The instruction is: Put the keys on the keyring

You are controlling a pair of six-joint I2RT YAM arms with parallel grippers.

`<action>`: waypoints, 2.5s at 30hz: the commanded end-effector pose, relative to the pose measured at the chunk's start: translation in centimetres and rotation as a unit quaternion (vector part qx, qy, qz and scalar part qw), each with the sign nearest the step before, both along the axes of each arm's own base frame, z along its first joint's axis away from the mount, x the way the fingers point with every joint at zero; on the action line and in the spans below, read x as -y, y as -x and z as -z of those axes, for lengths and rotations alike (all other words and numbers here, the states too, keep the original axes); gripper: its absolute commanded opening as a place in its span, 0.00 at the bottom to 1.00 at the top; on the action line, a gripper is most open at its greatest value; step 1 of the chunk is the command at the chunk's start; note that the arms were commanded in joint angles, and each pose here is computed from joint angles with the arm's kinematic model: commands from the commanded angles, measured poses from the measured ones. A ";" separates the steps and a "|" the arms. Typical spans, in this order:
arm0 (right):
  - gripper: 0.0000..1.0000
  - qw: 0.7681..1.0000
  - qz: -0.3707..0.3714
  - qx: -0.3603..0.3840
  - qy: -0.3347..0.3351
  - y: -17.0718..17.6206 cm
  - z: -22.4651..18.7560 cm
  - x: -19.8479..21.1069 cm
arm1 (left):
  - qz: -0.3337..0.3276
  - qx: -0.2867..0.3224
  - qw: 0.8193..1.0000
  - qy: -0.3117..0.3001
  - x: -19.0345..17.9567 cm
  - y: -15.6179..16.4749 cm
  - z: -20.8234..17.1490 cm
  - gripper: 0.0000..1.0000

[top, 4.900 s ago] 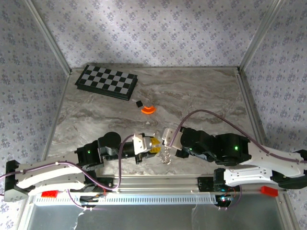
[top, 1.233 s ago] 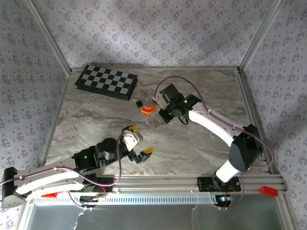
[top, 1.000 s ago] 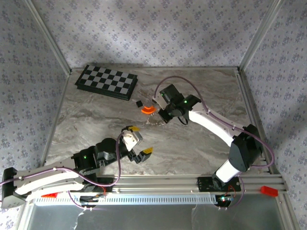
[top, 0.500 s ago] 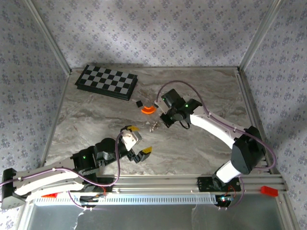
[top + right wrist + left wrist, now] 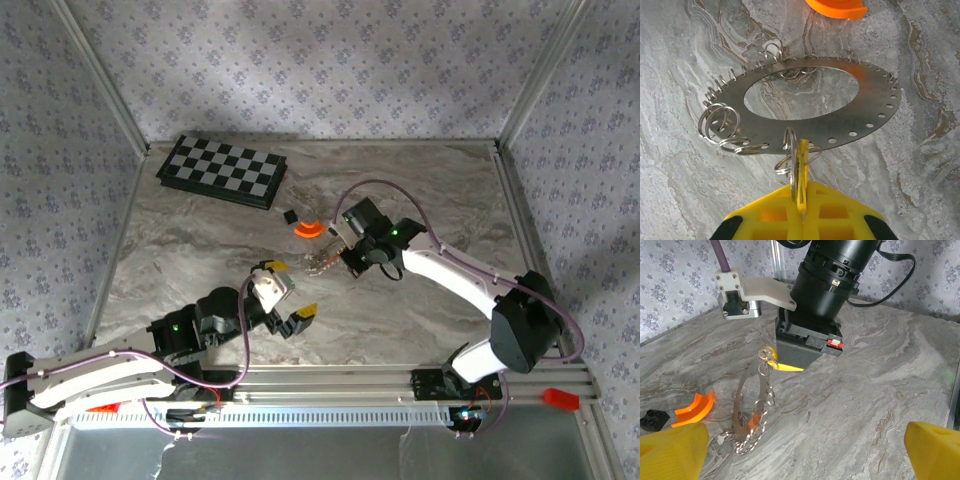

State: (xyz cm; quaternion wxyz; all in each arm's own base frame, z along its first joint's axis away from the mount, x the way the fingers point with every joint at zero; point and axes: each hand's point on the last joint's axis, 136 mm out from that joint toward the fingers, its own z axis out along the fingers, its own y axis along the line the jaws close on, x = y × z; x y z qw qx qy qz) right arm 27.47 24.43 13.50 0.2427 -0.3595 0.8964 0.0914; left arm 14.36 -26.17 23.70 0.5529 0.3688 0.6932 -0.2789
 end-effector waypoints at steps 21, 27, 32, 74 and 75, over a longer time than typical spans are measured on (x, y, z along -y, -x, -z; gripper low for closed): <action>0.00 0.985 0.109 -0.084 -0.108 7.2 6.9 1.5 | -0.029 0.024 0.998 0.055 -2.9 -0.4 -2.2 1.00; 0.00 0.982 0.121 -0.108 -0.094 9.2 8.9 2.5 | -0.038 0.021 0.998 0.051 -3.4 -0.5 -1.6 1.00; 0.00 0.981 0.127 -0.116 -0.089 10.3 9.7 3.1 | -0.035 0.016 0.998 0.053 -3.3 -0.4 -1.9 1.00; 0.58 0.972 0.178 0.068 -0.140 8.7 0.2 7.6 | -0.283 -0.058 0.957 -0.026 -6.4 -6.7 -0.1 1.00; 0.61 0.971 0.174 0.080 -0.145 8.6 -0.4 7.7 | -0.319 -0.062 0.945 -0.034 -7.5 -7.2 0.3 0.99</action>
